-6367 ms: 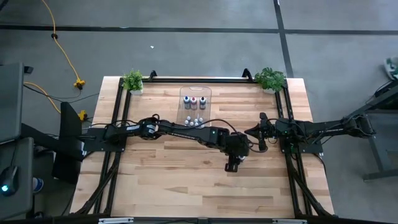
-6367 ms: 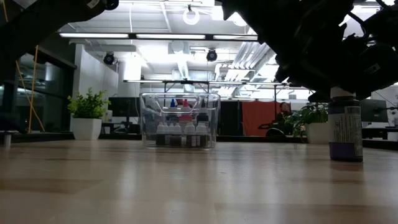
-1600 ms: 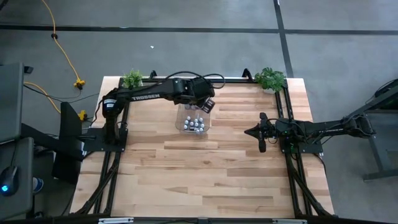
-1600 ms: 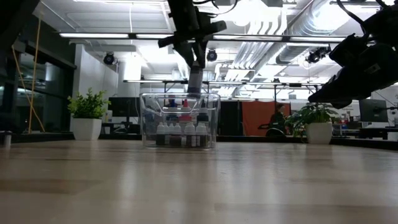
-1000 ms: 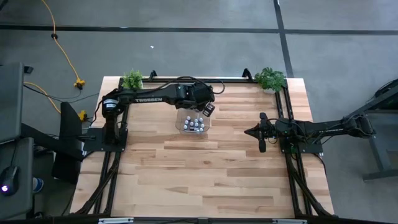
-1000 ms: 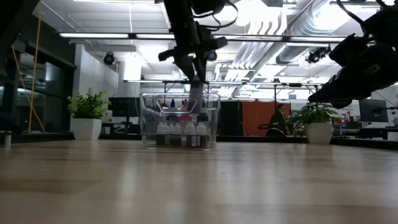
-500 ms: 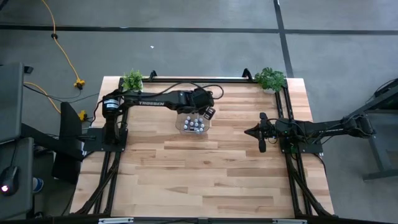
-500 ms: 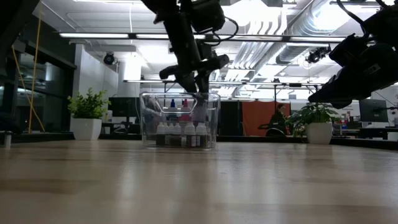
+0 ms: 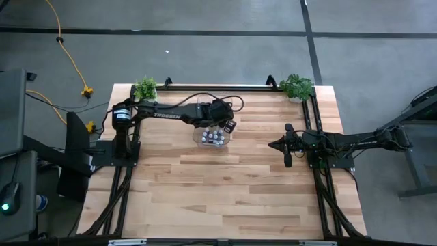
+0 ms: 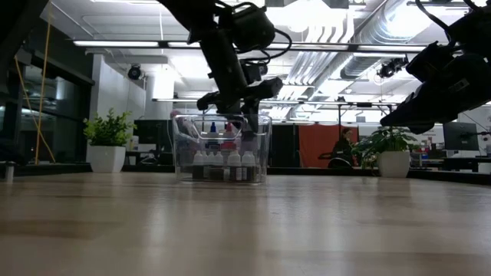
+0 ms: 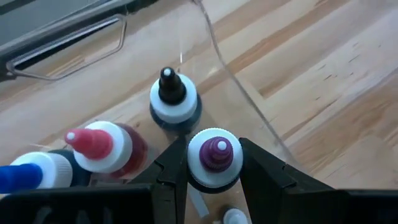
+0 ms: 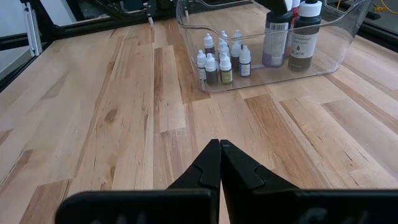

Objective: Pick & Place food coloring
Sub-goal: Put the large purple food coloring into the transparent bin

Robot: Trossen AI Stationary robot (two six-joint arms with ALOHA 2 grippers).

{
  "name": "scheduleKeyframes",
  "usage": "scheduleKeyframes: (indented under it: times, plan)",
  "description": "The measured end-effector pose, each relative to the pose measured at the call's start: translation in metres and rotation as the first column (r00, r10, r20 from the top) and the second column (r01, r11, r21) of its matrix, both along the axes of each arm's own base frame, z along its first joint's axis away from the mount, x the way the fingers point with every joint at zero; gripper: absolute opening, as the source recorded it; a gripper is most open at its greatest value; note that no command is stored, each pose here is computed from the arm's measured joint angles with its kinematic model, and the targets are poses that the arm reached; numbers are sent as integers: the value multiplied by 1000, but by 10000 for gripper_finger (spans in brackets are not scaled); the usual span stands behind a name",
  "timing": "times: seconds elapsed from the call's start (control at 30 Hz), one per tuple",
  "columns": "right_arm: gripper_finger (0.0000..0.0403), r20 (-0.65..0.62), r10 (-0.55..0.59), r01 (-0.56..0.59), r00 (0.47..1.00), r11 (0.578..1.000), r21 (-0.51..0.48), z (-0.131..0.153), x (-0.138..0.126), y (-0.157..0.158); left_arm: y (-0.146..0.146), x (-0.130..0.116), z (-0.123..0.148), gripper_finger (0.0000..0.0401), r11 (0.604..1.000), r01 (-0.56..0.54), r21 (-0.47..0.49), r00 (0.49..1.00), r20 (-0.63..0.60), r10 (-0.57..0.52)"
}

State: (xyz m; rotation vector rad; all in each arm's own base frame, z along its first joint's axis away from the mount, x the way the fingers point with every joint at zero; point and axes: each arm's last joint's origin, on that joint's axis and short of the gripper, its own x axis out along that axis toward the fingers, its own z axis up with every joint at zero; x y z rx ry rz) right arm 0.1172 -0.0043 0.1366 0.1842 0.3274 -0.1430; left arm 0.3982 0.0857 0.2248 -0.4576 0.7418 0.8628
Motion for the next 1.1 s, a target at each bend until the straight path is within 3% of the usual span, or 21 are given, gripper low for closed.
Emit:
scheduleKeyframes:
  times: [0.53, 0.83, 1.1]
  plan:
    - [0, 0, -1, 1, 1000, 1000, 0, 0, 0, 0, -1, -1, -11, 104, 1000, 2, -3, 1000, 28, -2]
    - [0, 0, 0, 0, 1000, 1000, 0, 0, 0, 0, -1, -1, -11, 161, 1000, 21, -22, 999, 28, -21]
    - [0, 0, 0, 0, 1000, 1000, 0, 0, 0, 0, -1, -1, -11, 186, 1000, 24, -20, 999, 25, -24]
